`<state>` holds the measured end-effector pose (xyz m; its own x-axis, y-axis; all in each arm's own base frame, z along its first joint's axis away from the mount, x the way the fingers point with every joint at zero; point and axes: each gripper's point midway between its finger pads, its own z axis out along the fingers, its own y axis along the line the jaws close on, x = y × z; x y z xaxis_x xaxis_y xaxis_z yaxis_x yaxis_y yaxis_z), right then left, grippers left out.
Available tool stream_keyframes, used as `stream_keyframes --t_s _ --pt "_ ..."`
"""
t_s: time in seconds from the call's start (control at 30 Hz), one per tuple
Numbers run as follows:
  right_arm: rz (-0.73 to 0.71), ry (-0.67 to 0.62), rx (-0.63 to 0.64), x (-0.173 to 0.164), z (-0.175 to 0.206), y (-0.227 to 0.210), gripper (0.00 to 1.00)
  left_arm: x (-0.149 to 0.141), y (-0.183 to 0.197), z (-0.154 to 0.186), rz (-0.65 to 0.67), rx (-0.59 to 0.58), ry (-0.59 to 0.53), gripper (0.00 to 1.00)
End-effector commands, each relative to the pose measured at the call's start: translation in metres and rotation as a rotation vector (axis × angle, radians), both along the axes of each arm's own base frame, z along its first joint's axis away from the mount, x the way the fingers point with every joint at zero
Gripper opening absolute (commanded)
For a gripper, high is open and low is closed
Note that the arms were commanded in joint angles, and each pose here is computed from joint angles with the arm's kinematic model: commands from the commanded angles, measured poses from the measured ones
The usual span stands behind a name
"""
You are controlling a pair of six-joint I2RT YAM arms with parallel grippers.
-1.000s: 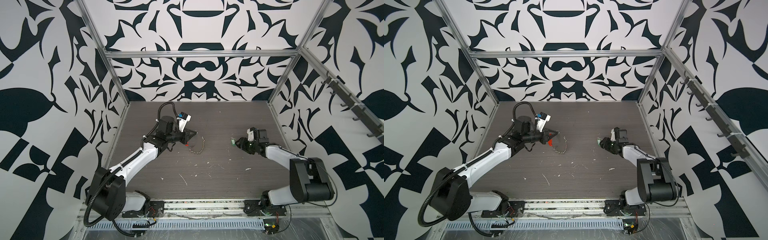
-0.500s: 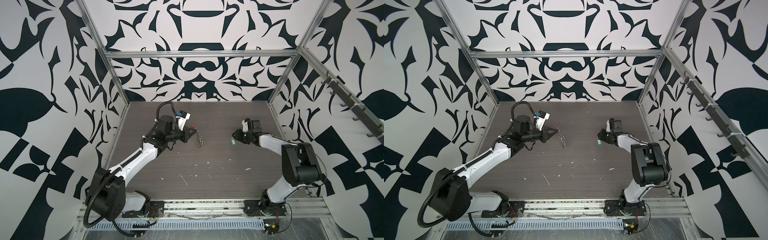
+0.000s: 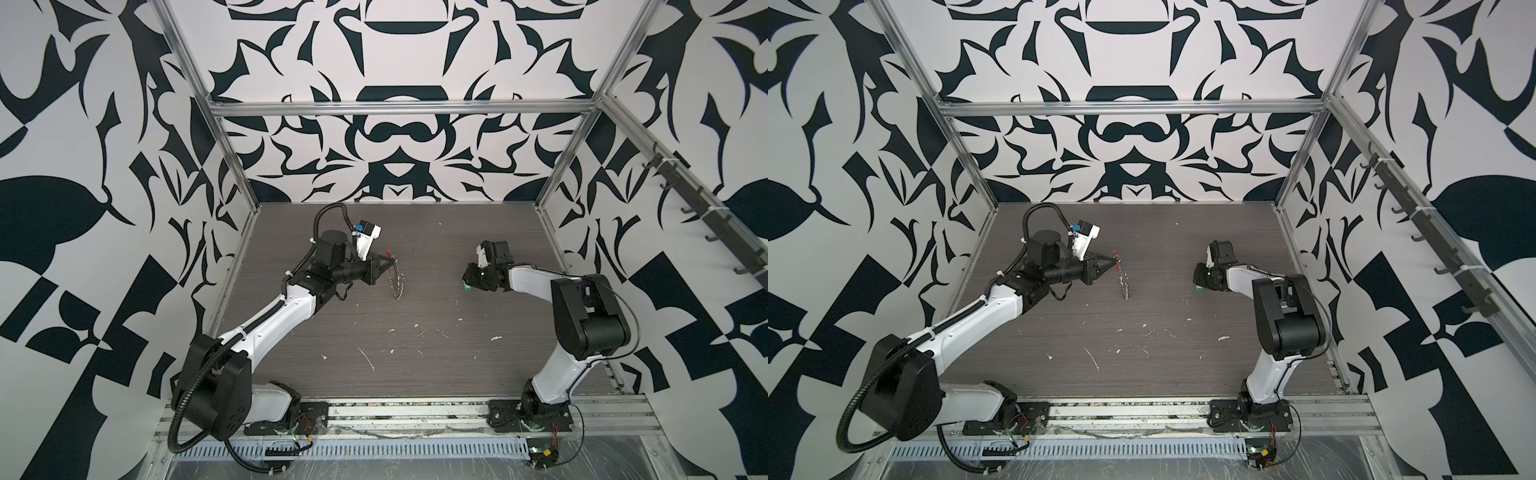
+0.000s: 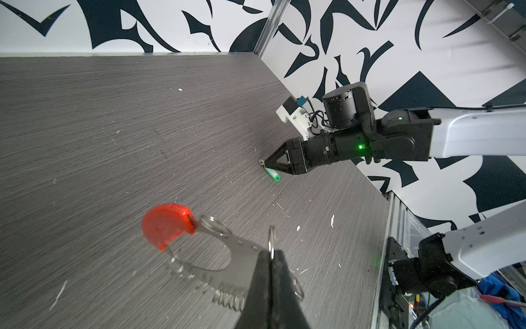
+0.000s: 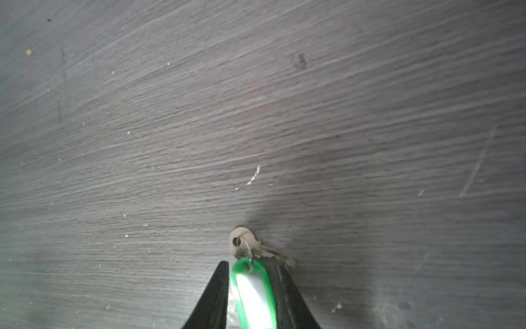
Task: Attach keys to a key ring
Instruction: Pick up the key from the middle-right of the table.
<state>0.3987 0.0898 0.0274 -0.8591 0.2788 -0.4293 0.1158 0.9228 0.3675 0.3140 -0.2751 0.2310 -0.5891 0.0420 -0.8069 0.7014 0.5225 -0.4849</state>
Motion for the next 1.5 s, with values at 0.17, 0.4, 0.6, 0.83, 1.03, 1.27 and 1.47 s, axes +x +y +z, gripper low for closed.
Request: stream_keyframes --t_s 0.17,0.4,0.6,0.83,1.03,1.27,1.47 --pt "0.018 -0.045 -0.023 0.018 0.013 0.007 0.23 0.002 -0.007 0.012 -0.036 -0.038 -0.019 0.00" --pt "0.021 -0.028 -0.031 0.020 0.006 0.009 0.23 0.000 -0.008 0.007 -0.046 -0.035 -0.001 0.00" --pt "0.021 -0.030 -0.041 0.019 0.006 0.009 0.21 0.000 -0.008 0.008 -0.051 -0.034 -0.003 0.00" --pt "0.024 -0.046 -0.048 0.022 0.015 0.010 0.08 0.002 -0.010 0.006 -0.056 -0.031 0.005 0.00" --pt "0.042 -0.052 -0.039 0.023 0.022 0.016 0.00 0.002 -0.010 0.007 -0.057 -0.030 0.005 0.00" --pt "0.084 -0.116 -0.040 0.021 0.057 0.022 0.00 0.003 -0.010 0.008 -0.058 -0.028 0.003 0.00" --pt "0.213 -0.250 -0.049 0.004 0.111 0.044 0.00 0.007 -0.008 0.012 -0.032 -0.015 -0.008 0.00"
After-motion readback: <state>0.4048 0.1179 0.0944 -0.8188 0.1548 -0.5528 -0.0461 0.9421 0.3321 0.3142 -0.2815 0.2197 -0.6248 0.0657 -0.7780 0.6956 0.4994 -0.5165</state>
